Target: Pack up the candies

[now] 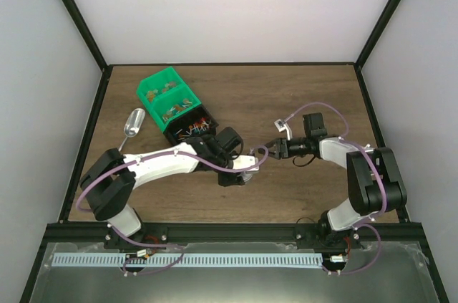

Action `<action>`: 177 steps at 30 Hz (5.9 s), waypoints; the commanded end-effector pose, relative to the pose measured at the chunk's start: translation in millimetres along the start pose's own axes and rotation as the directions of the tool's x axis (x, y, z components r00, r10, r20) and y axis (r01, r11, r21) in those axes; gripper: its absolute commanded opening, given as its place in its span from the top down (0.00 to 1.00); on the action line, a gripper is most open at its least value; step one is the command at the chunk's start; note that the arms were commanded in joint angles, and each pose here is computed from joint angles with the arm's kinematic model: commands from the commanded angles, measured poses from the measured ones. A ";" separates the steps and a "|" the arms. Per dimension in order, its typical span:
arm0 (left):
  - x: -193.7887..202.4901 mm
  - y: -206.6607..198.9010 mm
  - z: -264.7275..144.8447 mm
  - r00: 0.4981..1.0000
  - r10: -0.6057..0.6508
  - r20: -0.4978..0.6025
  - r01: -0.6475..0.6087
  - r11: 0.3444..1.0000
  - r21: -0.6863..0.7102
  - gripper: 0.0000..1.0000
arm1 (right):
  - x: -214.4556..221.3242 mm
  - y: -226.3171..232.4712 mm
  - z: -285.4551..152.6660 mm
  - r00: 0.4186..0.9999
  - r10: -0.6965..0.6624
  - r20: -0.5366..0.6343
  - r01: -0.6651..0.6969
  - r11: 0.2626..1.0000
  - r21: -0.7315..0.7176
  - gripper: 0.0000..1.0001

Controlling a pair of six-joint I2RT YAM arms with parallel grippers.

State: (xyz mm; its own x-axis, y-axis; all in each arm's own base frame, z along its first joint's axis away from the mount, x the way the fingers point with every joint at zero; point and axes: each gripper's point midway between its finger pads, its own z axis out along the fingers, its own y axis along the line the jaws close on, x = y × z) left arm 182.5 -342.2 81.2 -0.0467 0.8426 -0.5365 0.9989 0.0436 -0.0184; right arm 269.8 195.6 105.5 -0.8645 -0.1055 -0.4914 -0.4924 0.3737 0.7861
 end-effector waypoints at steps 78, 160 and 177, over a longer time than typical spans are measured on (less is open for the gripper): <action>50.7 117.9 -159.9 0.909 -0.289 0.301 0.371 0.889 -0.268 0.00 | 66.6 20.7 130.6 0.612 -0.784 0.101 0.774 0.620 0.126 0.00; 120.4 28.6 -72.6 0.991 -0.109 0.073 0.120 0.979 -0.167 0.03 | 97.9 15.0 178.0 0.545 -0.836 0.055 0.836 0.548 0.042 0.20; 93.9 44.6 -63.1 0.985 -0.142 0.102 0.163 0.954 -0.252 0.06 | 99.1 17.7 176.4 0.534 -0.844 0.058 0.843 0.536 0.034 0.20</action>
State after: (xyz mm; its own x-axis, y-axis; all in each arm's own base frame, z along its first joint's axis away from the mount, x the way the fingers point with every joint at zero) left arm 210.5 -226.6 77.7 -0.1727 0.7873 -0.5919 0.9574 0.2753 0.0868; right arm 207.9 359.3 26.1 -0.0125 -0.2532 -0.9673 -0.9835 0.1778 -0.0338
